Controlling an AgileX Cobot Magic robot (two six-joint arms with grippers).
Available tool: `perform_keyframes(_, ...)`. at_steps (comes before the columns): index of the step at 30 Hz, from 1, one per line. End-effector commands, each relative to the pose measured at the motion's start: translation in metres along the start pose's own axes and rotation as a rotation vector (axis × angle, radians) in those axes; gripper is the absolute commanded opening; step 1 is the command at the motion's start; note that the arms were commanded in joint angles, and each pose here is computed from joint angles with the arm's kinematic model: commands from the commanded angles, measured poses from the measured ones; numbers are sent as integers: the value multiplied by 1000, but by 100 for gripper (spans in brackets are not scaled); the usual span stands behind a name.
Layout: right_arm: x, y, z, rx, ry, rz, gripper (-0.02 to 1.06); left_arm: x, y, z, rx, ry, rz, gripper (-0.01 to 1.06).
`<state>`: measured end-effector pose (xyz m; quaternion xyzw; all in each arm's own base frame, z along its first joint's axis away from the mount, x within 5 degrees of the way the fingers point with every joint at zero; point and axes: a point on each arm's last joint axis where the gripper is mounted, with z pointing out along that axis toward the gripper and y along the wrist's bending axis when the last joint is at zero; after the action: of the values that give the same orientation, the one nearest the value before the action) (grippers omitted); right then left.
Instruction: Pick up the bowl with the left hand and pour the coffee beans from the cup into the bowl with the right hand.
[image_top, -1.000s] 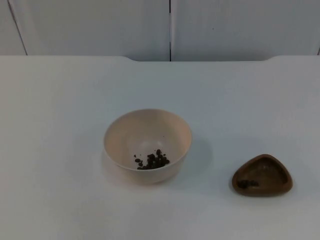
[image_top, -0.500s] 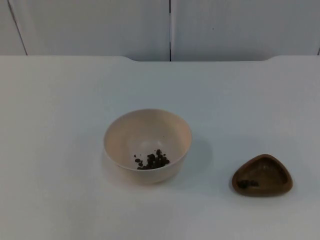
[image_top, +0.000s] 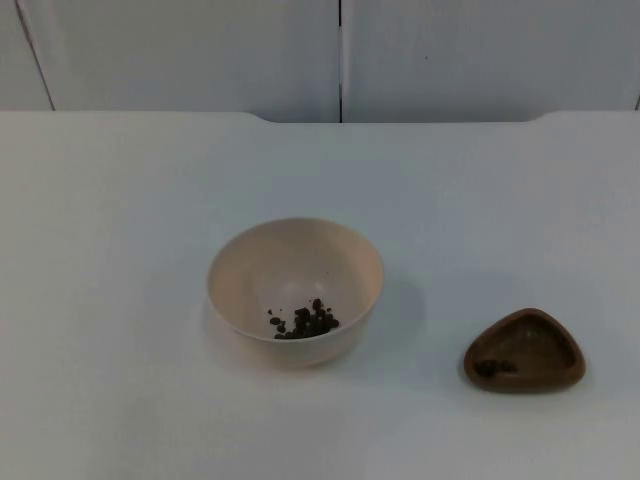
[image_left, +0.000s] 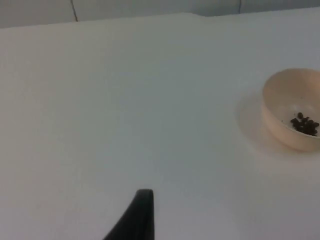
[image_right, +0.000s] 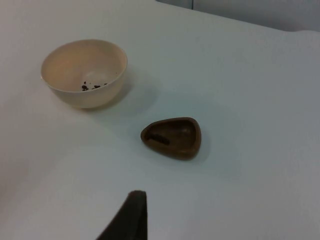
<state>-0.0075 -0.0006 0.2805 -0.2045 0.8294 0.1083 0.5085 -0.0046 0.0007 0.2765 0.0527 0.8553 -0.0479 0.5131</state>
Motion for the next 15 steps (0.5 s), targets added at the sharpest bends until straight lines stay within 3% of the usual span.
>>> perform_keyframes(1, 0, 0, 0, 7, -3, 0, 105, 1, -1, 0, -13, 1, -16, 105)
perform_keyframes(7, 0, 0, 0, 7, -3, 0, 105, 1, -1, 0, -103, -2, -64, 105)
perform_keyframes(15, 0, 0, 0, 7, -3, 0, 105, 1, -2, 0, -156, -4, -92, 105)
